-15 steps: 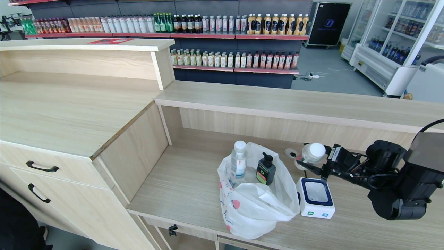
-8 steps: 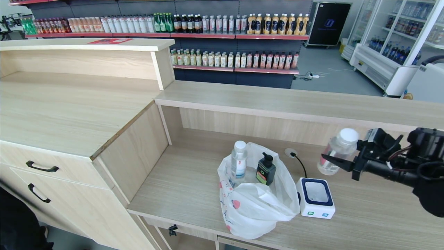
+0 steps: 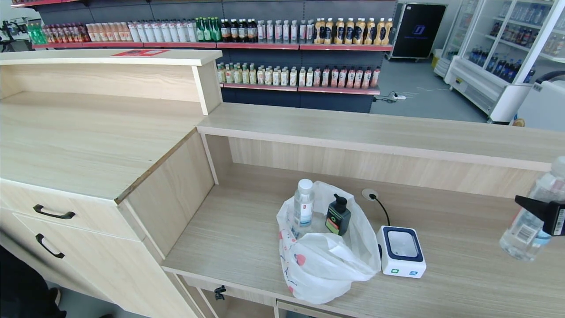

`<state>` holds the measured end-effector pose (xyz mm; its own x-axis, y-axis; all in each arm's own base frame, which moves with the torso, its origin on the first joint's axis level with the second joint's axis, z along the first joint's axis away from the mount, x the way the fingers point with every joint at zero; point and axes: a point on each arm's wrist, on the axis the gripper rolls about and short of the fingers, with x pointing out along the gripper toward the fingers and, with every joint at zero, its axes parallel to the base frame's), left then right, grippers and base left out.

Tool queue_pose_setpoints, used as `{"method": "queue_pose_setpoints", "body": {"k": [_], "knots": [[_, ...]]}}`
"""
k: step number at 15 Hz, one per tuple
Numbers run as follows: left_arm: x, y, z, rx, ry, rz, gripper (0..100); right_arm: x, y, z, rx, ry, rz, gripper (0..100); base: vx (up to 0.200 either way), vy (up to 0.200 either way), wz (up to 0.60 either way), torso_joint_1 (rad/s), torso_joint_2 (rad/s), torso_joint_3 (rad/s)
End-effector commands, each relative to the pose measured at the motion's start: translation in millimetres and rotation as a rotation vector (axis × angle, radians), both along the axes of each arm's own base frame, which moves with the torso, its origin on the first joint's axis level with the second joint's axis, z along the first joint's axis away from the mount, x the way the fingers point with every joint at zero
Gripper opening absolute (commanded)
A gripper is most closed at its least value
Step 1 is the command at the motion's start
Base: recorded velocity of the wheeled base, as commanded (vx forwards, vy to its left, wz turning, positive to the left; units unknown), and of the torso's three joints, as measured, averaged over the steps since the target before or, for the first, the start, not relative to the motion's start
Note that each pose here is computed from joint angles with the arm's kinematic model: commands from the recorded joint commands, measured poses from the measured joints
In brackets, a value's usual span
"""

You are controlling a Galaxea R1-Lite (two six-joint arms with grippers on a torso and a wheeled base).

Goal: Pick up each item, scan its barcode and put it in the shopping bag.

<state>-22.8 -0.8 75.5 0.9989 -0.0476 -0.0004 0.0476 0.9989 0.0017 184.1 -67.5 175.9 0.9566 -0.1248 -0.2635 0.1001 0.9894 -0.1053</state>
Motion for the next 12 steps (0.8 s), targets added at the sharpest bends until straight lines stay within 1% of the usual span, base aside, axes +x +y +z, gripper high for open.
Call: {"method": "queue_pose_setpoints", "body": {"k": [1,9,12], "knots": [[0,0.0,0.0,0.000,0.001,0.000,100,-17,10,7,-0.037,-0.043,-0.048,0,0.000,0.000,0.00,0.000,0.00,0.000],[0,0.0,0.0,0.000,0.001,0.000,100,-29,14,11,-0.056,-0.084,-0.060,0,0.000,0.000,0.00,0.000,0.00,0.000],[0,0.0,0.0,0.000,0.001,0.000,100,-28,24,10,-0.053,-0.086,-0.004,0,0.000,0.000,0.00,0.000,0.00,0.000]]}}
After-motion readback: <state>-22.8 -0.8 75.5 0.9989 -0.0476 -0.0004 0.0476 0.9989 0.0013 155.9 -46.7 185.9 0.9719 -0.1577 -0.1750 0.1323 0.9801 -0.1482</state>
